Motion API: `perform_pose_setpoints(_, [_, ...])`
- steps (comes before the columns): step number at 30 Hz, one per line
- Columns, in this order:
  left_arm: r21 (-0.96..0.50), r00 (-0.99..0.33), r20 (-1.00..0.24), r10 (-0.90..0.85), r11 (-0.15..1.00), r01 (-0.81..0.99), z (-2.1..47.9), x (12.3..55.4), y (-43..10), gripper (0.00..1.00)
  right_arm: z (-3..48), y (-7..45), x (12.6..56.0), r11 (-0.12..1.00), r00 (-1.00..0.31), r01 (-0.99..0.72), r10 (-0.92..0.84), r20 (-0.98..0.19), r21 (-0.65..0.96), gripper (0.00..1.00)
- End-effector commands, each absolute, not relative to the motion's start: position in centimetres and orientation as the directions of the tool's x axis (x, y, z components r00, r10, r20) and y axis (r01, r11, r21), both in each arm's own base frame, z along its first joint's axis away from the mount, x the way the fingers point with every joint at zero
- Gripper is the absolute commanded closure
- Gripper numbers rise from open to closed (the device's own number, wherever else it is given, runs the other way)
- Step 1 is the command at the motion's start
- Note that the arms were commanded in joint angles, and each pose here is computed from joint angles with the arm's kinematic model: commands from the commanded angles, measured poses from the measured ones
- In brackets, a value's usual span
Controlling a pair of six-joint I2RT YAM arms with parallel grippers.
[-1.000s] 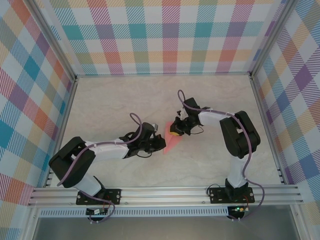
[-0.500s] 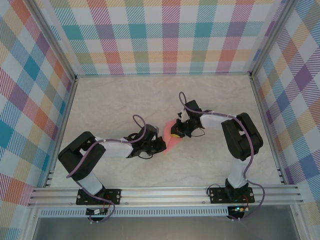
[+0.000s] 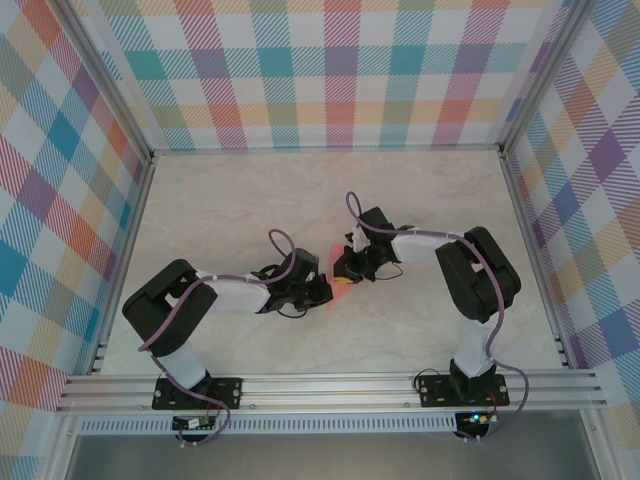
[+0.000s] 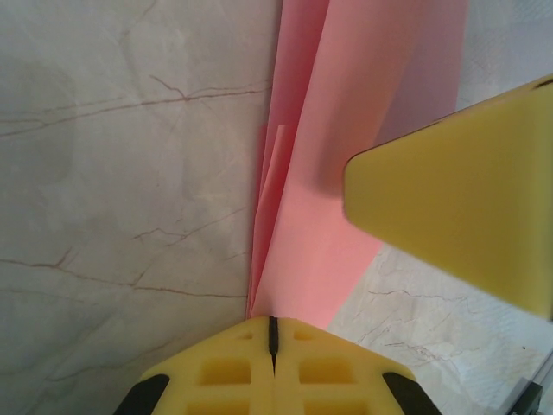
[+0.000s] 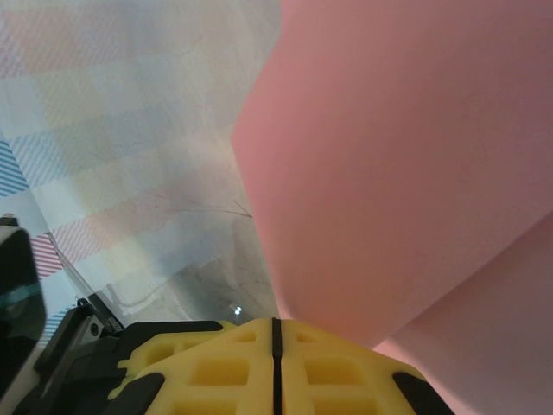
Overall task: Fold a paper plane with a square sheet of paper (pick it up from the middle)
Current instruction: Fourth fold the wing at the center of the table.
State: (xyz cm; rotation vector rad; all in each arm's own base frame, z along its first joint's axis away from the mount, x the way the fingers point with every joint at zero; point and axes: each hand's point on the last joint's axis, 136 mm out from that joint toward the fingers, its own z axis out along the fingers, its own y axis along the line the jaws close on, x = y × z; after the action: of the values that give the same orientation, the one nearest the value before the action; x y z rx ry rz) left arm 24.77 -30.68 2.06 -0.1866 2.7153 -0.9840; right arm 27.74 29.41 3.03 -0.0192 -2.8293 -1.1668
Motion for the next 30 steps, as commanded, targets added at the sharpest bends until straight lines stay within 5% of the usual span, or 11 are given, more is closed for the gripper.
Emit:
perform_pose_setpoints(1, [-0.571, -0.967, -0.177, -0.184, 0.819, -0.051, 0.8, 24.2, -29.4, 1.00, 0.9, 28.9, 26.5, 0.731, -0.992, 0.042, -0.049, 0.114, 0.681, 0.92])
perform_pose_setpoints(30, [-0.420, -0.996, -0.066, -0.063, 0.907, -0.030, -3.9, 19.9, -27.2, 1.00, 1.1, 25.8, 35.4, 0.740, -0.998, -0.044, -0.006, -0.059, 0.671, 0.92])
